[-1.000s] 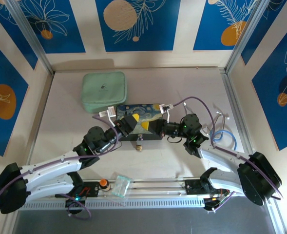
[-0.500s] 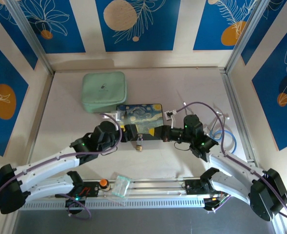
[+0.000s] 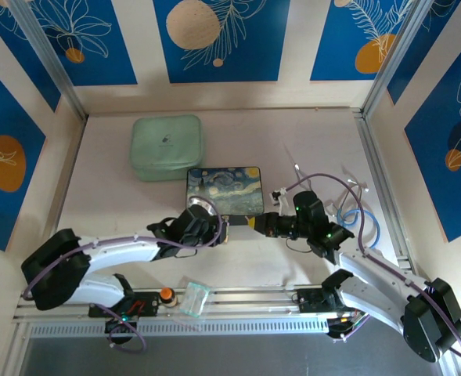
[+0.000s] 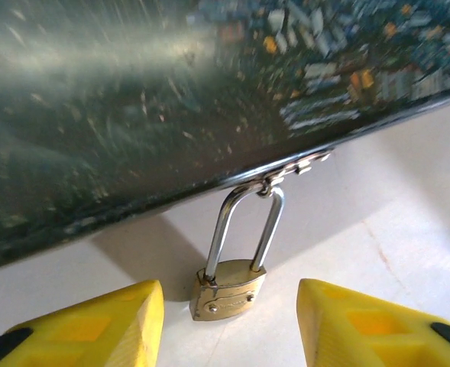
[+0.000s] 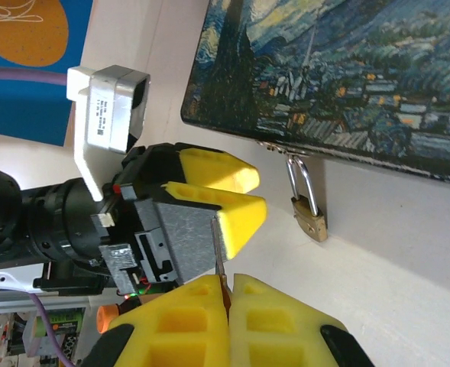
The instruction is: Unlock a padlock with a key
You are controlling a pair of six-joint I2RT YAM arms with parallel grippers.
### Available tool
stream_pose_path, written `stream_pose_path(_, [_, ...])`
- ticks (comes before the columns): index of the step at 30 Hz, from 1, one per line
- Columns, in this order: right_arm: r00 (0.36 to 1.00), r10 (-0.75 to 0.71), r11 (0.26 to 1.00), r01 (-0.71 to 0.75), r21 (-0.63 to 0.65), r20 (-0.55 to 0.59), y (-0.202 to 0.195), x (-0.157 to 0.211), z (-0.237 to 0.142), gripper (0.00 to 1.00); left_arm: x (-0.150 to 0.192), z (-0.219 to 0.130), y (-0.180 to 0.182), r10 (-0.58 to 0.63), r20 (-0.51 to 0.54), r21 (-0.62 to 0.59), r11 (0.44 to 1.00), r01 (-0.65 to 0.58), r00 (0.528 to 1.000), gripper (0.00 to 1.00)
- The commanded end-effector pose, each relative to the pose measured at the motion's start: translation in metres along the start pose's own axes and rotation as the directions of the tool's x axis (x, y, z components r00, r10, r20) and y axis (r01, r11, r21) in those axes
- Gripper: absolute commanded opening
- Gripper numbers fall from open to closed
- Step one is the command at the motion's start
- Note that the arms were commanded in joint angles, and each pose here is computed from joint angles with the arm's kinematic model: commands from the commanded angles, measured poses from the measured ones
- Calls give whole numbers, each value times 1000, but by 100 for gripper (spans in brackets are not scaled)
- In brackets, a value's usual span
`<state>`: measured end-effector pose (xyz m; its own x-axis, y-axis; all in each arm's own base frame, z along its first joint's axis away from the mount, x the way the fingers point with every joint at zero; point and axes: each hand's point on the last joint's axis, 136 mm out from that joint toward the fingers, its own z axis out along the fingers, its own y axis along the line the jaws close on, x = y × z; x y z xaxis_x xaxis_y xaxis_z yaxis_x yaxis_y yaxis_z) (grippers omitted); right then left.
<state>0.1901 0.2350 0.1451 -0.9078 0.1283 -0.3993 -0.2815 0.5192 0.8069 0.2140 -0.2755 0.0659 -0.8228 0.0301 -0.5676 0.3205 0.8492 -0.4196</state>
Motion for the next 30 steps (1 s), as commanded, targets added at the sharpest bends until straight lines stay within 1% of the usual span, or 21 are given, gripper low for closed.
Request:
stream_pose_path(1, [1000,4,1000,-4,21,-3,-8,5,-1,0,0,8,-3,40,18,-3,999,-40,999,52])
stream_pose_path(4, [1000,5,1000,-5,24,-5,-10,6,-1,0,8,18,-1,44,8,-14,999,-44,999,54])
stream_pose_path(8, [1000,5,999,-5,31,-8,-12,7,0,0,14,28,-1,41,-5,-17,999,-41,999,52])
stream_pose_path(13, [1000,15,999,-16,36,2,-17,8,1,0,18,36,4,34,-20,-52,998,-35,999,39])
stream_pose_path(15, [1000,21,999,-21,35,2,-18,9,2,0,17,38,1,34,-27,-49,998,-36,999,35])
stream_pose_path(16, [1000,24,999,-24,34,2,-19,10,2,0,18,39,-2,37,-32,-43,998,-39,999,32])
stream_pose_path(18, [1000,29,999,-29,35,2,-21,11,3,0,18,40,-4,38,-34,-42,998,-39,999,28])
stream_pose_path(19, [999,33,999,-33,37,3,-22,12,3,0,18,39,-4,32,-31,-43,999,-33,999,24])
stream_pose_path(21, [999,42,998,-42,40,1,-25,14,3,0,18,38,-6,14,-25,-37,999,-15,1000,19])
stream_pose_path(24, [998,57,998,-57,39,2,-29,19,5,0,18,36,-8,-32,-14,-12,999,32,999,12])
stream_pose_path(25, [998,63,997,-63,41,2,-31,20,5,0,18,36,-9,-50,-9,-4,999,50,999,8])
stream_pose_path(28, [996,94,995,-94,40,0,-33,23,7,0,16,33,-9,-126,16,13,992,126,992,2])
stream_pose_path(30, [988,152,987,-151,45,-6,-36,25,8,0,12,30,-11,-207,47,52,977,205,977,0])
